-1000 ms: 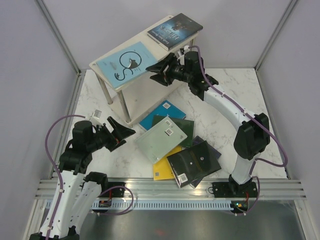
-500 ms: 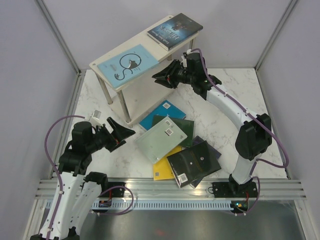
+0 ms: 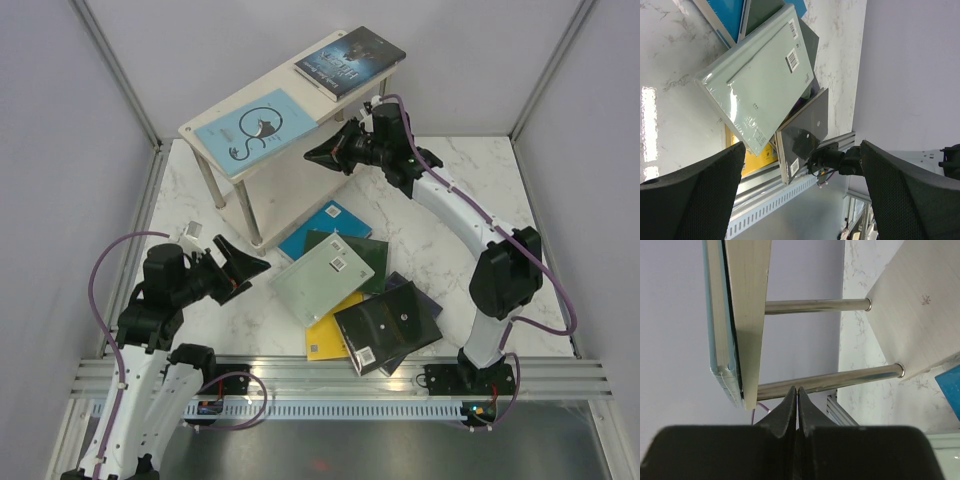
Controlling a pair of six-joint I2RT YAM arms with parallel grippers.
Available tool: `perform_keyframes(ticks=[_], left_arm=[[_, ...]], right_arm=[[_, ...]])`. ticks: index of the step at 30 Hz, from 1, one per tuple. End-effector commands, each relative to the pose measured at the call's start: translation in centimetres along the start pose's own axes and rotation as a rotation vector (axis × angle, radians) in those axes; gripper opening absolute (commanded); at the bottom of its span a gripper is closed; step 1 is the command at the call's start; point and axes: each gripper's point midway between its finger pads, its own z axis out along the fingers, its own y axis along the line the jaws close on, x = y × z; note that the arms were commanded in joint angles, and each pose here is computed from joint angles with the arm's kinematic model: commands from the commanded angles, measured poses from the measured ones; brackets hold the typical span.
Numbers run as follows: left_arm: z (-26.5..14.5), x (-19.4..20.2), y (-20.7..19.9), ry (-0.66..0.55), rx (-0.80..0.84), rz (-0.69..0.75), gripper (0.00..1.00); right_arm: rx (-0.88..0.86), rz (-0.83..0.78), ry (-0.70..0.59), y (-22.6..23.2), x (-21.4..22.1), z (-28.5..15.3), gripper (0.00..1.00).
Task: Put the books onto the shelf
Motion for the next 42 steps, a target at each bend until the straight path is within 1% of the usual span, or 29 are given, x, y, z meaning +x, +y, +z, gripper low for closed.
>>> perform_keyframes(ticks=[1, 8, 20, 29, 36, 39, 41, 42], left_arm=[[0.1, -0.1, 0.2, -0.004, -0.021, 0.001, 0.98], [0.2, -0.4, 0.3, -0.004, -0.03, 0.01, 0.98], [0.6, -0.6, 0.7, -0.004, -0.049, 0.011, 0.98], [1.1, -1.1, 0.7, -0.007, -0.057, 0.012, 0.98], [1.4, -1.5, 0.8, -0.013, -0.07, 0.015, 0.98], [1.6, -1.6, 0.9, -0.009, -0.073, 0.015, 0.98], [1.7, -1.7, 0.8, -0.006, -0.074, 0.013, 0.98], [1.8, -1.7, 0.9, -0.005, -0.075, 0.014, 0.98]], right_arm=[[-0.067, -0.01, 0.028, 2.8, 1.1, -1.9, 0.01], [-0.144, -0.03, 0.04, 5.6, 1.0, -2.4, 0.0], [-0.277, -0.054, 0.053, 8.9, 0.6, -2.6, 0.0], [-0.294, -0.035, 0.057, 9.2, -0.5, -0.9, 0.0], [-0.278, -0.022, 0.075, 7.7, -0.6, 0.5, 0.0], [-0.292, -0.004, 0.081, 7.1, -0.4, 0.9, 0.0], [-0.337, 0.0, 0.076, 7.0, -0.6, 1.2, 0.0], [-0.359, 0.029, 0.08, 7.3, -0.6, 1.1, 0.0]])
